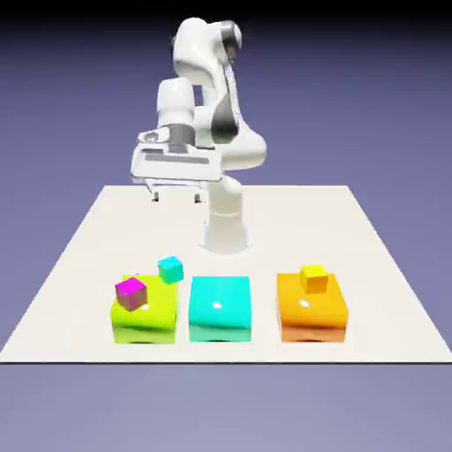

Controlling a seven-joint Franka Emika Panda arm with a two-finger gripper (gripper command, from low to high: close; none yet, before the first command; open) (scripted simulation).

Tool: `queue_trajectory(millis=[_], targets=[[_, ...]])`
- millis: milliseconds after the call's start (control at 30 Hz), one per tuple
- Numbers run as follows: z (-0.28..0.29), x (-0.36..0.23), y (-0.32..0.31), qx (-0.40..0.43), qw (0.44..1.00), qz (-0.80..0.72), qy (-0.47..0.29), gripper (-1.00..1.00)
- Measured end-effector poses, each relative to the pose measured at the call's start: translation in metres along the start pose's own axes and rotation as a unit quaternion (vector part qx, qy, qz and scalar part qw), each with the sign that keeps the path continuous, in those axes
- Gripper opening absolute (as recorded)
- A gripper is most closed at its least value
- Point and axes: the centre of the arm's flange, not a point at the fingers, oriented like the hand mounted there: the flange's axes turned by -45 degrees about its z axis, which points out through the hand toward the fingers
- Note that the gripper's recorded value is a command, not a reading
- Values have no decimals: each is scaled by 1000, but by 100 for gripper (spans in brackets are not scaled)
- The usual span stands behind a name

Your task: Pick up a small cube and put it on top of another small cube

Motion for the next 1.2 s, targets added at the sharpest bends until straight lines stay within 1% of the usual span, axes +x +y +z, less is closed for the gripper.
queue_trajectory(millis=[333, 633, 933, 1200], targets=[[17, -68, 63, 46, 996, -70, -26, 0], [43, -148, 100, 105, 985, -133, -44, 0], [73, -240, 113, 181, 963, -193, -49, 0], [98, -328, 103, 257, 935, -243, -40, 0]])
